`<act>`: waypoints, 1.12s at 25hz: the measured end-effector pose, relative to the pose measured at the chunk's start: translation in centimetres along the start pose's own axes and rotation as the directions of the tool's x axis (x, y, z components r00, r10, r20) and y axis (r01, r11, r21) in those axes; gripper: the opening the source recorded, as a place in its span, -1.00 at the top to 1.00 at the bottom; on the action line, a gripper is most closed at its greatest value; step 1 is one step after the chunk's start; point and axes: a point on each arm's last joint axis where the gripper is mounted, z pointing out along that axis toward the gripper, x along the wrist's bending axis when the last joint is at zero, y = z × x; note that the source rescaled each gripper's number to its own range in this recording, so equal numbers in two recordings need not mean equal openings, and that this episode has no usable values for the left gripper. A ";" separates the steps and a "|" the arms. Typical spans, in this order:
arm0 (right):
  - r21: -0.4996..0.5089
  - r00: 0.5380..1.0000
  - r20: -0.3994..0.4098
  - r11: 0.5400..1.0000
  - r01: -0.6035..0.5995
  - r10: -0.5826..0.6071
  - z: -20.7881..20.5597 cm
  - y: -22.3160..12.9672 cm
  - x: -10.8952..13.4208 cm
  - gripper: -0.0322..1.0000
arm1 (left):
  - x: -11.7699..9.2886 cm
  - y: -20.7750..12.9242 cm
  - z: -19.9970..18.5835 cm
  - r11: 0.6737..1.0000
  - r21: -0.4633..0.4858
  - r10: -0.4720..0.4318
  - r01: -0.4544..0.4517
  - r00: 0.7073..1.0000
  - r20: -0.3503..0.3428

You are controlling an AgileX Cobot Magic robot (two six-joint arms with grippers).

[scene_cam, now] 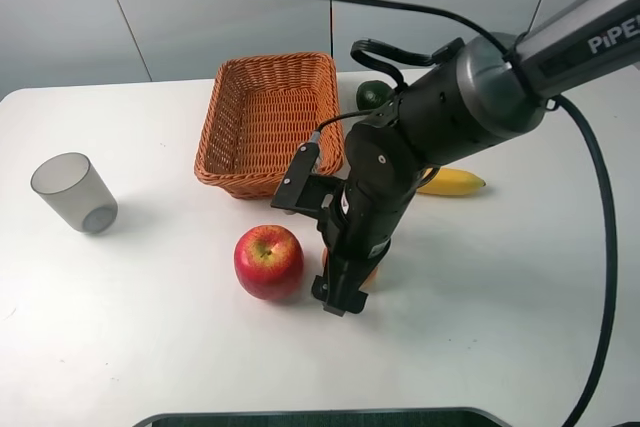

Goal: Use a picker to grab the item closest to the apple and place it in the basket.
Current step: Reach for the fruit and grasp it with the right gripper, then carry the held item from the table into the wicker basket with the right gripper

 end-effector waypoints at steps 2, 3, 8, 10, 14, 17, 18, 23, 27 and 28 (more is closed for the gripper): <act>0.000 1.000 0.000 1.000 0.000 0.000 0.0 0.0 0.0 -1.00 | 0.0 0.0 0.0 1.000 0.000 0.000 0.000 1.000 0.000; 0.000 1.000 0.000 1.000 0.000 0.000 0.0 0.0 0.0 -0.91 | 0.0 0.0 0.0 1.000 0.000 0.000 0.000 1.000 0.000; 0.000 1.000 -0.001 1.000 0.005 -0.005 0.0 0.0 0.0 0.93 | 0.0 0.0 0.0 1.000 0.000 0.000 0.000 1.000 0.000; 0.000 1.000 -0.001 1.000 0.019 -0.019 0.0 0.0 0.0 0.94 | 0.0 0.0 0.0 1.000 0.000 0.000 0.000 1.000 0.000; 0.000 0.999 -0.001 0.999 0.040 -0.040 0.0 0.0 0.0 0.94 | 0.0 0.0 0.0 1.000 0.000 0.000 0.000 1.000 0.000; 0.000 0.999 -0.001 0.999 0.042 -0.042 0.0 0.0 0.0 0.94 | 0.0 0.0 0.0 1.000 0.000 0.000 0.000 1.000 0.000; 0.000 0.999 -0.001 0.999 0.042 -0.042 0.0 0.0 0.0 0.94 | 0.0 0.0 0.0 1.000 0.000 0.000 0.000 1.000 0.000; 0.000 0.999 -0.001 0.999 0.045 -0.045 0.0 0.0 0.0 0.94 | 0.0 0.0 0.0 1.000 0.000 0.000 0.000 1.000 0.000; 0.003 0.999 -0.002 0.999 0.046 -0.046 -0.2 0.0 0.0 0.94 | 0.0 0.0 0.0 1.000 0.000 0.000 0.000 1.000 0.000; 0.011 0.999 -0.006 0.999 0.044 -0.044 -0.4 -0.1 0.0 0.94 | 0.0 0.0 0.0 1.000 0.000 0.000 0.000 1.000 0.000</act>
